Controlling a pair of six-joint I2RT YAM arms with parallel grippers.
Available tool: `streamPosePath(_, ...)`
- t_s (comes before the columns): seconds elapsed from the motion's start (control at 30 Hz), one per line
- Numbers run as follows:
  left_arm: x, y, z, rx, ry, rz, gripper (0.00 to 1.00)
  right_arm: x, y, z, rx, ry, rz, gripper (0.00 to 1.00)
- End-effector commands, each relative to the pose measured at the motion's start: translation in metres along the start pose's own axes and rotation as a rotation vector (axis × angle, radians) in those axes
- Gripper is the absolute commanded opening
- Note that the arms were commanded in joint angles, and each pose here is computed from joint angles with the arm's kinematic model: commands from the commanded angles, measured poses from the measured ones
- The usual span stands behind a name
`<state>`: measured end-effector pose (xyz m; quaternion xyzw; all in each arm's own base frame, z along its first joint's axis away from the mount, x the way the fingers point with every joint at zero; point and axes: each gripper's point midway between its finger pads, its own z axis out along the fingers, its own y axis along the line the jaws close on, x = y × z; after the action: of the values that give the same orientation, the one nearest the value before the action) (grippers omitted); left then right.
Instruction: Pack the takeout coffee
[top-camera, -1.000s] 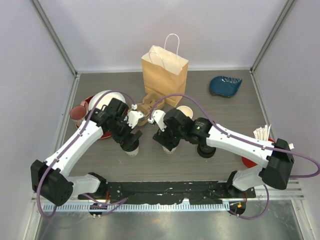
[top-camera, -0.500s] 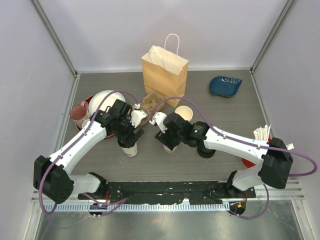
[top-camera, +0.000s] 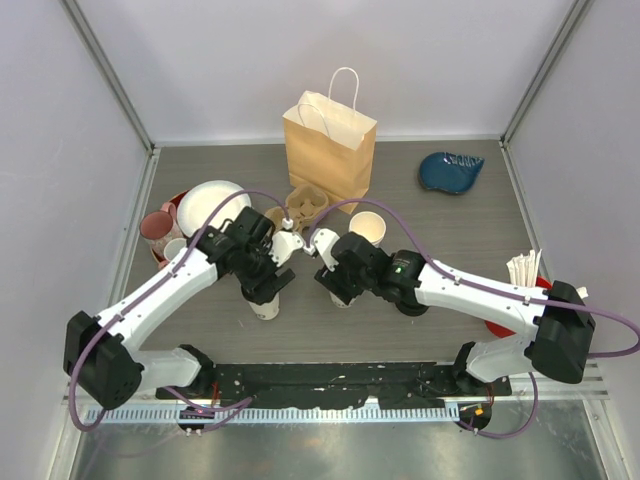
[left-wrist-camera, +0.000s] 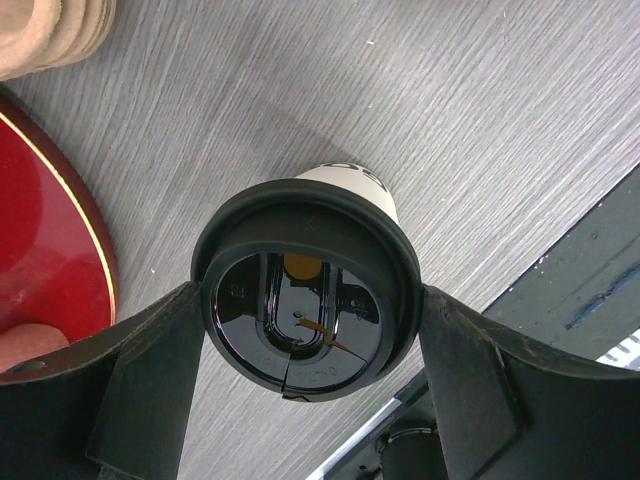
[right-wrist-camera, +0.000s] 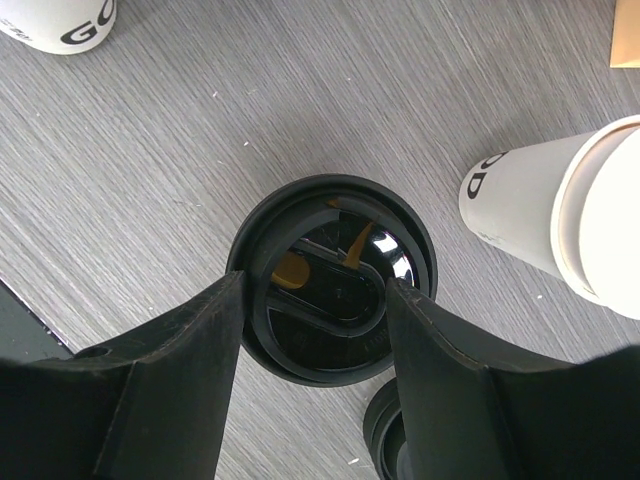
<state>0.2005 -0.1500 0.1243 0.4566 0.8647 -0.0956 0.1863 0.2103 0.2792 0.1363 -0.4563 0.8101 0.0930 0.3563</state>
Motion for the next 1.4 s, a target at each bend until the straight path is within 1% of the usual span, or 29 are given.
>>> streamPosePath(0.0, 0.027, -0.008, 0.008, -0.016, 0.103, 0.057, 0.71, -0.003, -0.011, -0.008, 0.070, -0.012, 0.034, 0.62)
streamPosePath(0.07, 0.030, -0.008, 0.011, -0.046, 0.116, 0.095, 0.69, 0.000, -0.013, -0.009, 0.088, -0.003, 0.050, 0.62)
streamPosePath(0.23, 0.032, 0.019, 0.009, -0.217, 0.135, 0.129, 0.65, 0.006, -0.025, -0.011, 0.166, 0.014, 0.086, 0.62)
streamPosePath(0.43, 0.024, 0.049, 0.003, -0.399, 0.091, 0.140, 0.61, 0.015, -0.037, -0.013, 0.235, 0.038, 0.168, 0.62)
streamPosePath(0.53, 0.023, 0.057, 0.004, -0.428, 0.070, 0.136, 0.60, 0.025, -0.045, -0.015, 0.268, 0.070, 0.217, 0.62)
streamPosePath(0.63, 0.027, 0.069, 0.005, -0.446, 0.072, 0.119, 0.60, 0.032, -0.056, -0.019, 0.293, 0.074, 0.287, 0.61)
streamPosePath(0.8, 0.037, 0.083, 0.010, -0.412, 0.089, 0.079, 0.59, 0.048, -0.081, -0.032, 0.355, 0.077, 0.400, 0.61)
streamPosePath(0.93, 0.038, 0.087, 0.012, -0.389, 0.089, 0.067, 0.59, 0.059, -0.095, -0.037, 0.385, 0.091, 0.458, 0.61)
streamPosePath(1.1, 0.036, 0.077, 0.015, -0.321, 0.082, 0.065, 0.59, 0.062, -0.107, -0.040, 0.422, 0.093, 0.467, 0.61)
streamPosePath(1.27, 0.037, 0.067, 0.019, -0.263, 0.084, 0.068, 0.63, 0.063, -0.116, -0.035, 0.426, 0.090, 0.473, 0.61)
streamPosePath(1.37, 0.035, 0.063, 0.019, -0.243, 0.067, 0.067, 0.64, 0.064, -0.126, -0.035, 0.438, 0.074, 0.493, 0.61)
